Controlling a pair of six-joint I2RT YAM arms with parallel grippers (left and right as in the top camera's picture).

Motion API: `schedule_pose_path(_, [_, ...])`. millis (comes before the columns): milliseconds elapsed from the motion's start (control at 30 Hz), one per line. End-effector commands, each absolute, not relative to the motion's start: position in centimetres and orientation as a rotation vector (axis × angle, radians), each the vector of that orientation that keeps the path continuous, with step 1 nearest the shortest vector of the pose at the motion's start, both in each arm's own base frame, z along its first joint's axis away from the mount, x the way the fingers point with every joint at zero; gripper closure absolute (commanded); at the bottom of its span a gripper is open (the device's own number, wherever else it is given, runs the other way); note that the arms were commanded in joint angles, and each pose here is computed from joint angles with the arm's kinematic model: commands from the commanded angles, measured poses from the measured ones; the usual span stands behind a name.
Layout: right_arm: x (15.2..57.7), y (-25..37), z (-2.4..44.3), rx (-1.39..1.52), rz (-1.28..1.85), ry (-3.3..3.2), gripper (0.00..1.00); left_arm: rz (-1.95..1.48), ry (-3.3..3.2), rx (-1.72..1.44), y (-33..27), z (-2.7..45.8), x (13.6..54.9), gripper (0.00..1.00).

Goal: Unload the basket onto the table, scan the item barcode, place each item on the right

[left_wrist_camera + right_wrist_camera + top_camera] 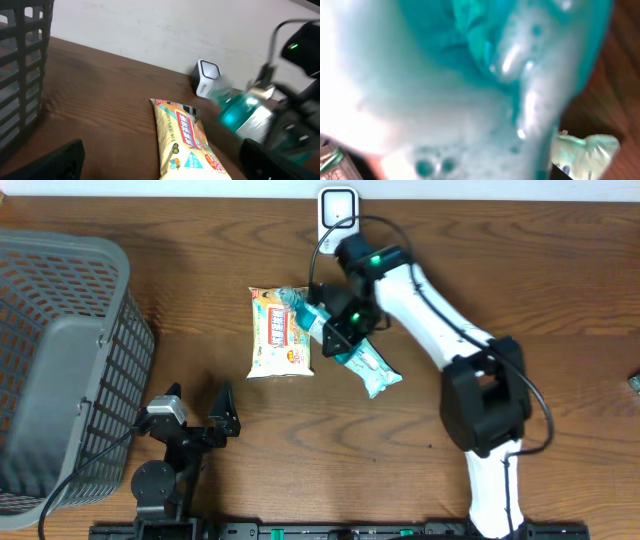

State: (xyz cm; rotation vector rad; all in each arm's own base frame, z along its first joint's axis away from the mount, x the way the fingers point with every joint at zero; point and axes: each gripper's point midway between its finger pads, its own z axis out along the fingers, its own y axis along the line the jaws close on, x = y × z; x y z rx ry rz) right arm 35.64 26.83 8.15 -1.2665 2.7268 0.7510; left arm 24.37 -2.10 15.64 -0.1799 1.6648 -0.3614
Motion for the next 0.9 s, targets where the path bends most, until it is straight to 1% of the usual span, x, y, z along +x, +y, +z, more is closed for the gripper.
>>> schedule_pose_path(0, [36.0, 27.5, 11.5, -1.376, 0.909, 2.496, 0.99, -0.370, 1.707, -0.184, -2.2, 14.2, 24.3, 0.02])
schedule_pose_path(100, [37.4, 26.2, 9.7, -1.354, 0.736, 2.550, 0.99, -0.370, 1.707, -0.184, -2.2, 14.2, 24.3, 0.02])
schedule_pose_path(267, [41.2, 24.0, 6.2, -1.211, 0.308, 2.641, 0.99, -0.370, 1.707, -0.184, -2.2, 14.2, 24.3, 0.02])
schedule_pose_path(333, [41.8, 23.9, 5.2, -1.185, 0.240, 2.644, 0.99, -0.370, 1.707, -0.184, -2.2, 14.2, 24.3, 0.02])
schedule_pose_path(467, [41.8, 24.4, 3.8, -1.172, 0.239, 2.667, 0.99, -0.370, 1.707, -0.184, -2.2, 14.2, 24.3, 0.02])
schedule_pose_path(500, [41.8, 24.4, 3.6, -1.173, 0.239, 2.667, 0.97, -0.370, 1.707, -0.184, -2.2, 14.2, 24.3, 0.02])
schedule_pose_path(700, [42.5, 24.8, 1.9, -1.165, 0.238, 2.665, 0.85, -0.370, 1.707, -0.184, -2.2, 14.2, 24.3, 0.02])
schedule_pose_path(733, [42.6, 24.8, 1.4, -1.163, 0.233, 2.669, 0.82, -0.370, 1.707, -0.184, -2.2, 14.2, 24.3, 0.02])
schedule_pose_path(800, [43.0, 24.5, 0.9, -1.132, 0.200, 2.682, 0.71, -0.370, 1.707, -0.184, -2.2, 14.2, 24.3, 0.02])
schedule_pose_path(833, [43.4, 24.1, 0.9, -1.101, 0.156, 2.688, 0.56, -0.370, 1.707, -0.184, -2.2, 14.2, 24.3, 0.02])
schedule_pose_path(867, [43.6, 23.8, 0.9, -1.083, 0.128, 2.691, 0.49, -0.370, 1.707, -0.184, -2.2, 14.2, 24.3, 0.02])
